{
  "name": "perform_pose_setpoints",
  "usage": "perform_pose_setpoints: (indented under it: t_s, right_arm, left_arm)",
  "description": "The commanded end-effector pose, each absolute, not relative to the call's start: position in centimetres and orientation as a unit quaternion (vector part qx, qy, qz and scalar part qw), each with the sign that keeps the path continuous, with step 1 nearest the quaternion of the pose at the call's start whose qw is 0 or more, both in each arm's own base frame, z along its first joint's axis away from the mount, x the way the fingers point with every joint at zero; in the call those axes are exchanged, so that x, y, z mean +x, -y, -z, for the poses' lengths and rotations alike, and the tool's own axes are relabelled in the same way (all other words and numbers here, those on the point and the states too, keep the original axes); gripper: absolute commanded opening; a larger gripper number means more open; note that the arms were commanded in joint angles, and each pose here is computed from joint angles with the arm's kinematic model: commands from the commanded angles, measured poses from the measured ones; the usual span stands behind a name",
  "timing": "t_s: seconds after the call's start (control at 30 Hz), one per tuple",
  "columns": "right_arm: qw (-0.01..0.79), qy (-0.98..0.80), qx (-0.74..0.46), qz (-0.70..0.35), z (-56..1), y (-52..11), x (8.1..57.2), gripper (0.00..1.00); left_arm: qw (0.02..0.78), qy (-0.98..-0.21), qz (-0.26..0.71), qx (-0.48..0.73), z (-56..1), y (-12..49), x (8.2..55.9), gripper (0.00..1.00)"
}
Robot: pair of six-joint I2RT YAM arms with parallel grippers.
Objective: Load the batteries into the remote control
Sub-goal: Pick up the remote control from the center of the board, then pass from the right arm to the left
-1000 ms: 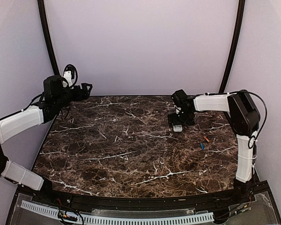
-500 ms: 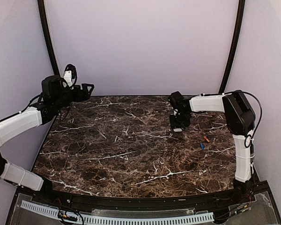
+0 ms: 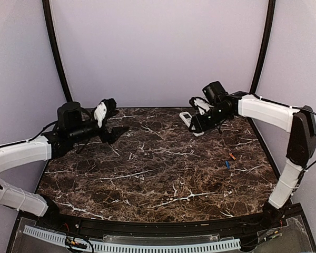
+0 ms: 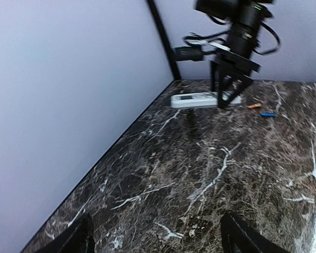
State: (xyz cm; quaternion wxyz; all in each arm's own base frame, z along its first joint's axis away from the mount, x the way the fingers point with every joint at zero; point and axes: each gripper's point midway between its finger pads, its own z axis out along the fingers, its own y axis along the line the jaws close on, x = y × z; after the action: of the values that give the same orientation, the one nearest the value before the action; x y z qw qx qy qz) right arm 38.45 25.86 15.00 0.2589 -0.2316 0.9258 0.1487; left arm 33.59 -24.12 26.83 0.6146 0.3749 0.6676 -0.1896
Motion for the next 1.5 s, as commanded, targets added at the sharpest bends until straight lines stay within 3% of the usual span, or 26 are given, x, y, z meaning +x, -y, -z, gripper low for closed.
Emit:
perform_pose_setpoints:
  t_s: [0.0,0.1,0.33,0.53,0.73,1.07,1.13,1.3,1.37,1.4,1.47]
  right_arm:
    - [0.207,-0.897,-0.326,-0.215,-17.3,-28.2,32.7,0.17]
    - [0.186,-0.887,-0.357,-0.228,-18.4,-29.8,29.7,0.17]
    - [0.160,-0.852,-0.431,-0.252,-19.9,-34.0,23.5,0.17]
    - [0.145,-0.836,-0.457,-0.269,-19.7,-35.9,21.5,0.17]
    - [0.144,-0.821,-0.477,-0.278,-19.8,-37.3,21.2,0.15]
    - [0.145,-0.807,-0.493,-0.293,-20.5,-38.1,20.4,0.15]
    - [0.148,-0.805,-0.493,-0.294,-20.8,-38.1,20.3,0.15]
    - [0.160,-0.800,-0.497,-0.296,-21.6,-38.1,20.4,0.16]
    - [0.172,-0.800,-0.497,-0.289,-22.0,-37.9,20.7,0.24]
    - [0.181,-0.801,-0.495,-0.284,-22.3,-37.8,20.9,0.34]
    - [0.209,-0.798,-0.493,-0.276,-23.6,-37.5,21.5,0.70]
  left_arm:
    - [0.637,-0.447,0.087,0.622,-25.6,29.8,26.4,0.82]
    - [0.629,-0.362,0.004,0.688,-24.7,32.5,26.0,0.82]
    - [0.604,-0.260,-0.055,0.751,-23.3,36.2,25.5,0.81]
    - [0.581,-0.259,-0.038,0.771,-21.6,37.5,24.0,0.71]
    - [0.578,-0.265,-0.055,0.770,-21.2,37.7,24.2,0.50]
    - [0.587,-0.270,-0.077,0.760,-21.3,37.9,25.2,0.42]
    - [0.588,-0.267,-0.083,0.759,-21.2,38.1,25.3,0.38]
    - [0.609,-0.271,-0.074,0.742,-22.4,38.6,24.9,0.13]
    - [0.615,-0.277,-0.062,0.736,-22.9,38.7,24.6,0.05]
    - [0.617,-0.286,-0.052,0.731,-23.1,38.7,24.5,0.03]
    - [0.625,-0.305,-0.030,0.718,-23.7,38.8,24.3,0.00]
